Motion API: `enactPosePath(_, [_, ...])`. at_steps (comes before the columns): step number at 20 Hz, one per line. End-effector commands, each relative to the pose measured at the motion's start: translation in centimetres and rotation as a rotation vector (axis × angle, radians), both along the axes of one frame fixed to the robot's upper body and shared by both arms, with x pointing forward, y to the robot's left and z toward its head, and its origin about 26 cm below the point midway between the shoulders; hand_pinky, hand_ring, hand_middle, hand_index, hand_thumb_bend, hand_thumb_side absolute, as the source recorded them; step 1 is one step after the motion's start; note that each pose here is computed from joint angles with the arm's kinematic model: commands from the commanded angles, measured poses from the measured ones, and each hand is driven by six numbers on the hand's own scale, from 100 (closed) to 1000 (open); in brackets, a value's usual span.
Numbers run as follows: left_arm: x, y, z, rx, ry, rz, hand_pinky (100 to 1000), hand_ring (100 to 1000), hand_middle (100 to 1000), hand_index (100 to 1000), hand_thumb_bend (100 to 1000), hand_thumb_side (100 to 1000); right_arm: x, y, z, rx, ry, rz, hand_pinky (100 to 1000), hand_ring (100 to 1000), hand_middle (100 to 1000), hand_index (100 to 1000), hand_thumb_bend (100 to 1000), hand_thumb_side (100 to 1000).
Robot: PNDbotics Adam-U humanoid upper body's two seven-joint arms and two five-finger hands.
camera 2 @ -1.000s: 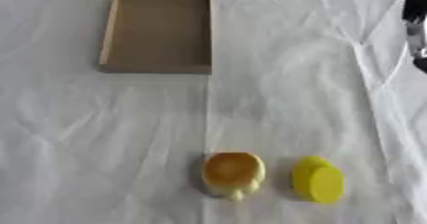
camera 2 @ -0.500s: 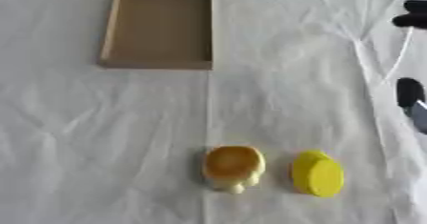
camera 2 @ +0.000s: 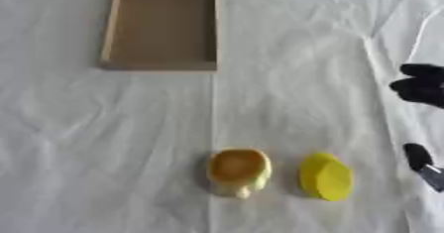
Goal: Pick up objects on the table and place them in the box.
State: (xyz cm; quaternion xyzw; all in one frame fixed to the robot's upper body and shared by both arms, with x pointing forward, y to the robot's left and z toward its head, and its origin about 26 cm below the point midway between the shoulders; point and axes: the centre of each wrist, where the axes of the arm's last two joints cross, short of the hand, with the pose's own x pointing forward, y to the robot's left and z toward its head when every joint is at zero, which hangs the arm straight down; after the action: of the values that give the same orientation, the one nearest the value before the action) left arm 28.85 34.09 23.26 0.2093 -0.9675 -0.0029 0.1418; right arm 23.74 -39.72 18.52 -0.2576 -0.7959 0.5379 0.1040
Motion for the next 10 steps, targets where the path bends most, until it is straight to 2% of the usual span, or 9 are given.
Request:
enactPosePath(1, [-0.37,0.24,0.98,0.036,-0.023,0.009,864,862,809,863,160,567,0.09,0.41,0.8,-0.076,-0.024,0.034,896,954,840,924,100,478])
enactPosePath(10, [-0.28,-0.01,0.88,0.041,-0.012,-0.008,864,864,811,862,154,574,0.67,1.34,1.05,-0.148,-0.001,0.082,909,965,843,932,100,535])
